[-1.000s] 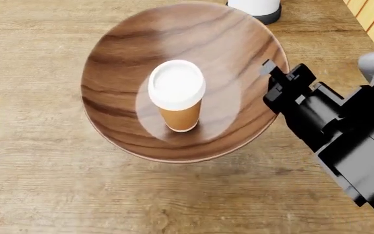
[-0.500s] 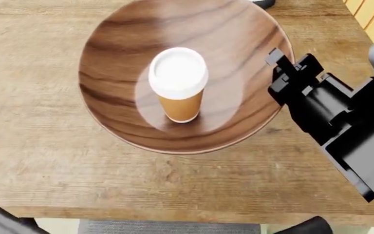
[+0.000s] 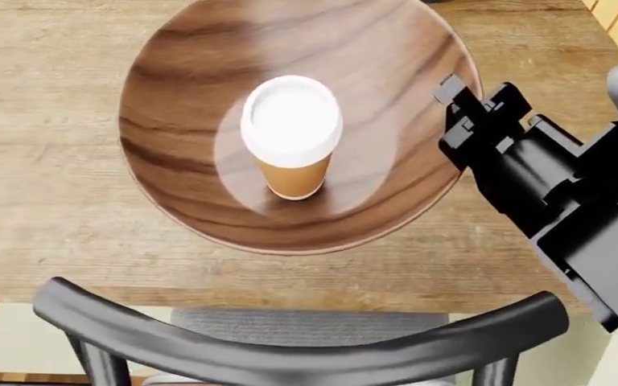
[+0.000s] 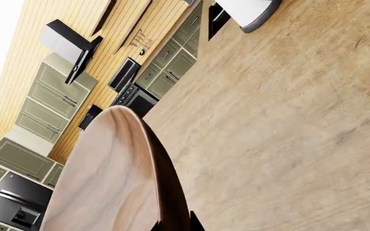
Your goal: Place the cup inside the bowl on the dining table and move the bowl to any counter.
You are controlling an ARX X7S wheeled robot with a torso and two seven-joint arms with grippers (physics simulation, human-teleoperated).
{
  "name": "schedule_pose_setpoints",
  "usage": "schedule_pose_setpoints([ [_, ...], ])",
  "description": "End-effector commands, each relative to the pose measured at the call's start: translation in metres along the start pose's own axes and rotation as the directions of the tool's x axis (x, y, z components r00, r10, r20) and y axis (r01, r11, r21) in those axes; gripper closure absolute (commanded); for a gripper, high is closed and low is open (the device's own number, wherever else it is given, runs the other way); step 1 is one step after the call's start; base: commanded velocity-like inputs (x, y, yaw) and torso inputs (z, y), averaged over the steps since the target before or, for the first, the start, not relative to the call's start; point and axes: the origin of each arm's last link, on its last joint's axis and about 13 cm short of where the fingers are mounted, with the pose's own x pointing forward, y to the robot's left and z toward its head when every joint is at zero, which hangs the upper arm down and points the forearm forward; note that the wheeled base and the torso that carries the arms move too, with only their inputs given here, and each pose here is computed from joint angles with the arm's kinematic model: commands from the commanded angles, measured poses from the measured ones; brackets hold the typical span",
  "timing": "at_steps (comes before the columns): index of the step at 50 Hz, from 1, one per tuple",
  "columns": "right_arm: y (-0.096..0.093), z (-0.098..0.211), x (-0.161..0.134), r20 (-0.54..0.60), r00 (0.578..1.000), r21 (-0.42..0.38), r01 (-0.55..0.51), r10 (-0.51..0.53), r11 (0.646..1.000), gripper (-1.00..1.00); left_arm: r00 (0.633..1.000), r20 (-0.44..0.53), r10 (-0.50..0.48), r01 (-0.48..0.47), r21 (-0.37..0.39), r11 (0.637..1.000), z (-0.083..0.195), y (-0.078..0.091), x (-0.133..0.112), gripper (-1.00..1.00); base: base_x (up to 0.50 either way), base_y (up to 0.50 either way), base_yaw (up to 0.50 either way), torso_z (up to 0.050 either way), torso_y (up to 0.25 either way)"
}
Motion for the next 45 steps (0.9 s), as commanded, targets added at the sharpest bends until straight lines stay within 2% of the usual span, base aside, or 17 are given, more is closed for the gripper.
schedule_pose_setpoints([
  [1,0.0034,0.0000,-0.0004,0.011,0.998,-0.008,-0.064,0.064,0.998,1.00,1.000,-0.004,0.013,-0.013,0.007,1.000,-0.0010,0.0020,-0.0020,-1.00,0.00,0.50,0.00,0.000,0.000],
  [24,0.0001,-0.0048,-0.0026,0.005,0.999,-0.004,-0.038,0.038,0.999,1.00,1.000,-0.002,0.015,-0.015,0.005,1.000,-0.0012,0.0027,-0.0031,-1.00,-0.05,0.50,0.00,0.000,0.000],
  [45,0.0013,-0.0043,-0.0049,0.005,0.999,0.003,-0.039,0.039,0.999,1.00,1.000,0.001,0.016,-0.016,0.001,1.000,-0.0010,0.0033,-0.0036,-1.00,-0.19,0.50,0.00,0.001,0.000],
])
